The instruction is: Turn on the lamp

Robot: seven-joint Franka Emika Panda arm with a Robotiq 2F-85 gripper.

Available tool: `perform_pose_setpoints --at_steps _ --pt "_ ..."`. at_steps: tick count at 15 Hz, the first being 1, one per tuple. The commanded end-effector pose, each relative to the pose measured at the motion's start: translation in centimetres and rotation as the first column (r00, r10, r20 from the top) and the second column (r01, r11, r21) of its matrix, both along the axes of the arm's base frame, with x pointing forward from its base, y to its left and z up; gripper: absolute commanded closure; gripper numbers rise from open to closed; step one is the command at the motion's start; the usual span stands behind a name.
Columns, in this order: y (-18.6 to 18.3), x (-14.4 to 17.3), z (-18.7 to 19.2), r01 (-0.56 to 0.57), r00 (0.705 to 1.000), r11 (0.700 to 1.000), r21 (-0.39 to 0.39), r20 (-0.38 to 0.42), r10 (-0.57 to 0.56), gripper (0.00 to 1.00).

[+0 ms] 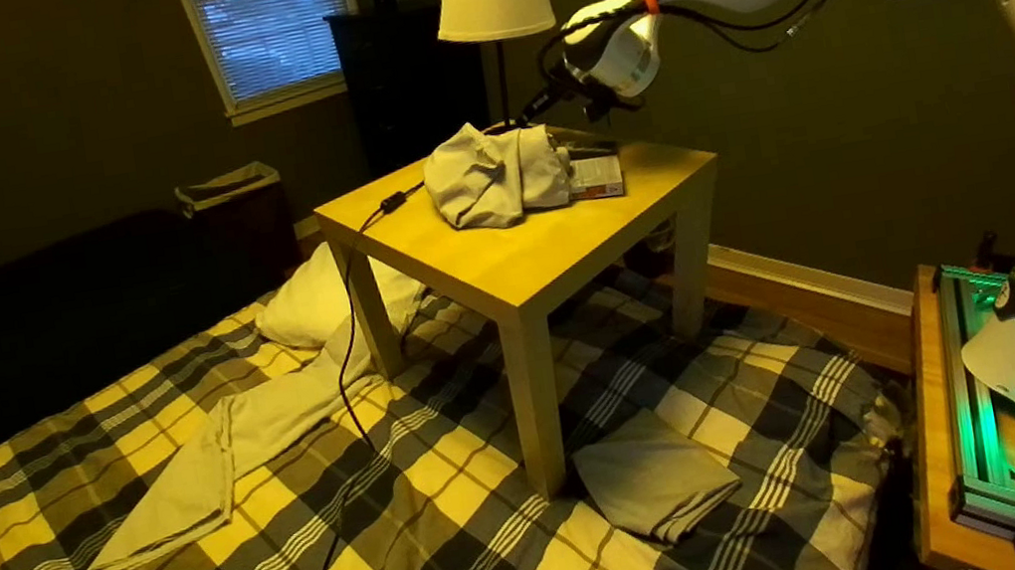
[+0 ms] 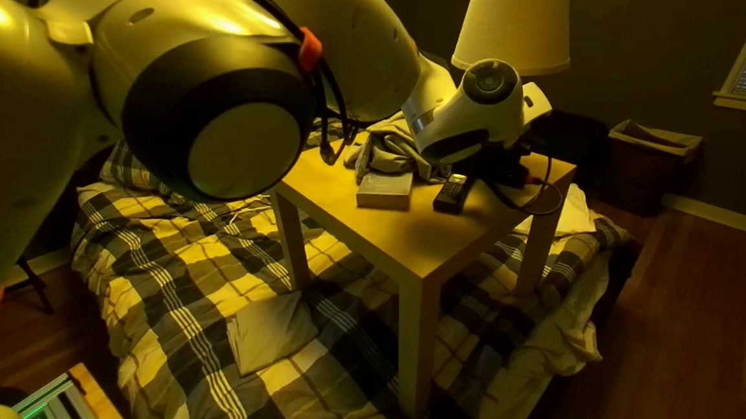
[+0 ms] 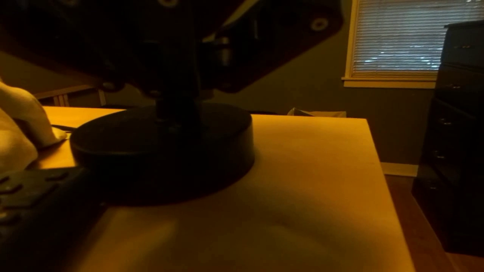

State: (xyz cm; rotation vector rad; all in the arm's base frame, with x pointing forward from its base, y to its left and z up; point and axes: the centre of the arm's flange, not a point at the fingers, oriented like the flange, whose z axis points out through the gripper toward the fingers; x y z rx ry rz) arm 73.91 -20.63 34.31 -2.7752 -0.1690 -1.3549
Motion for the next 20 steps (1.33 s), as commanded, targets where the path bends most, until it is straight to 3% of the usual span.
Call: perform_pose_setpoints --at_steps 1,7,12,16,20 --pt "0.2 -1.2 -2.2 -0.058 0.996 0.998 -0.032 -0.069 0.056 1.00" --pt "0.6 -1.7 -3.1 -0.097 0.992 0.992 -0.086 -0.095 0.089 1.00" --pt "0.9 -1.9 -3.7 -0.132 0.987 0.976 -0.175 -0.118 0.113 1.00" --pt "0.9 -1.7 -1.9 -0.112 0.991 0.983 -0.144 -0.086 0.101 1.00" --pt "0.5 -1.8 -0.2 -0.058 0.997 0.997 -0.056 -0.049 0.055 1.00"
